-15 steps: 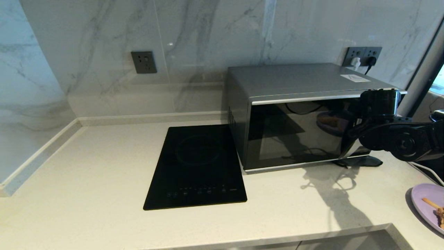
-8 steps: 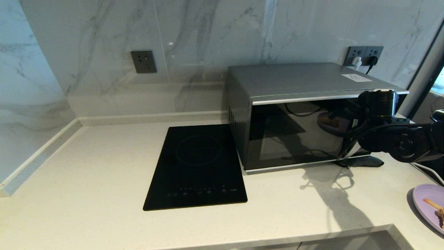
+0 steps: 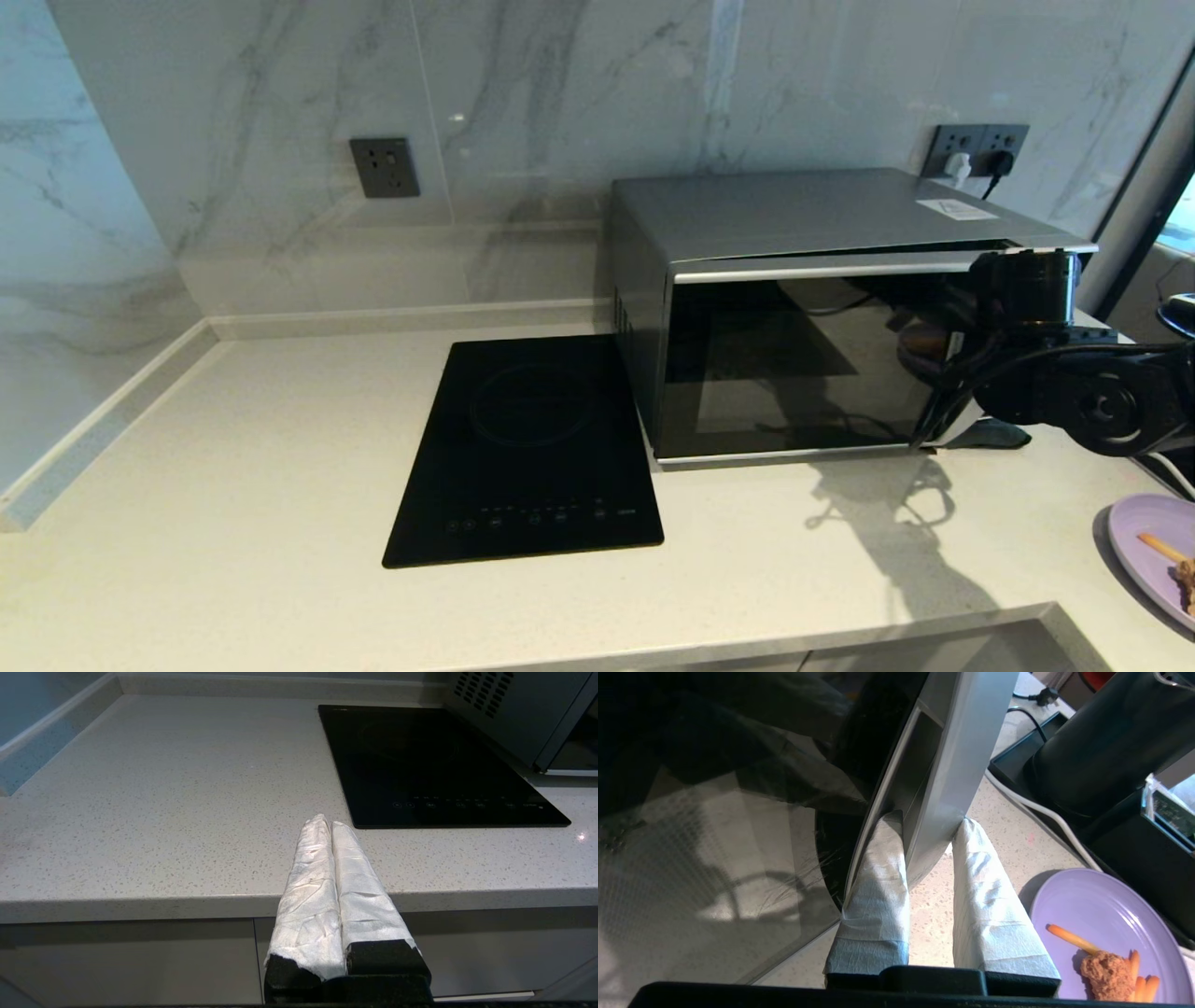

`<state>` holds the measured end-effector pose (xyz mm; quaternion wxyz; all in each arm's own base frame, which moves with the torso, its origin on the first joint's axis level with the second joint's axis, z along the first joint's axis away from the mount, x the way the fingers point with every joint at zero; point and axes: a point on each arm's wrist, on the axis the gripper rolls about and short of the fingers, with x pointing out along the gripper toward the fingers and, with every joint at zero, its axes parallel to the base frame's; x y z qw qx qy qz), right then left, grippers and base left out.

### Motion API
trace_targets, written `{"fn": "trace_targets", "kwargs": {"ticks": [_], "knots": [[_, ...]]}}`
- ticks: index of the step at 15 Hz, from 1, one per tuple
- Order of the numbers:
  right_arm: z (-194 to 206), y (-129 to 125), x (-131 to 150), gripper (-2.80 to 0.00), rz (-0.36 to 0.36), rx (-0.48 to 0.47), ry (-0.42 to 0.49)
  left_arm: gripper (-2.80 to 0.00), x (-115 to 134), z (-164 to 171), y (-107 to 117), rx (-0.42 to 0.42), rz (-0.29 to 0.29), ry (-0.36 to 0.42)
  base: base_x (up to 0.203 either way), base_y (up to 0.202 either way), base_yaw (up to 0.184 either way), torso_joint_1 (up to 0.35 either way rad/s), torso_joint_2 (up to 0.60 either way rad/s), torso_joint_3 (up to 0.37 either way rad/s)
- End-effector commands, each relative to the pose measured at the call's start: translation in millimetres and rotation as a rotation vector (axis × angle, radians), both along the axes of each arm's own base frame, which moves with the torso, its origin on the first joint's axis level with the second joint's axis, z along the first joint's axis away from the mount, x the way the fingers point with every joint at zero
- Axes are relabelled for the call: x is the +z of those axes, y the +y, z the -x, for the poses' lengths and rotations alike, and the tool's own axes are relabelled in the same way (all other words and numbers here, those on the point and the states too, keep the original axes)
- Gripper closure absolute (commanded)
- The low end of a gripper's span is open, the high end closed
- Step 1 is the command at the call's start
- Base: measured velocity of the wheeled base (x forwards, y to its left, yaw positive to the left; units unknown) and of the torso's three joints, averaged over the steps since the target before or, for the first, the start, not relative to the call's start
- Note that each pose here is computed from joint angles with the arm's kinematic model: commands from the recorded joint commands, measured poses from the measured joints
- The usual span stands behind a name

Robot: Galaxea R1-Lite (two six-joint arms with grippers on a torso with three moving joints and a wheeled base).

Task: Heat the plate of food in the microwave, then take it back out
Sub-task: Open the microwave oven

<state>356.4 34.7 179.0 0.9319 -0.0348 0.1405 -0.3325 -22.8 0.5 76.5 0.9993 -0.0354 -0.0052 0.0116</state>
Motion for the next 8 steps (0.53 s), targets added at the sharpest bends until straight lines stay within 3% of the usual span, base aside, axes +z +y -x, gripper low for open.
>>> {"fn": "trace_targets", "kwargs": {"ticks": [1,8], "knots": [[8.7,4.2,-0.6,0.00,-0.002,0.020,0.006,0.00,0.0,-0.1,0.0,0.001,0.001,0.002,0.000,0.000,0.000,0.000,0.00,0.000],[40.3,16.9,-0.2,0.00,0.000,0.076,-0.005,0.00,0.0,-0.1,0.0,0.001,0.001,0.002,0.000,0.000,0.000,0.000,0.00,0.000]]}}
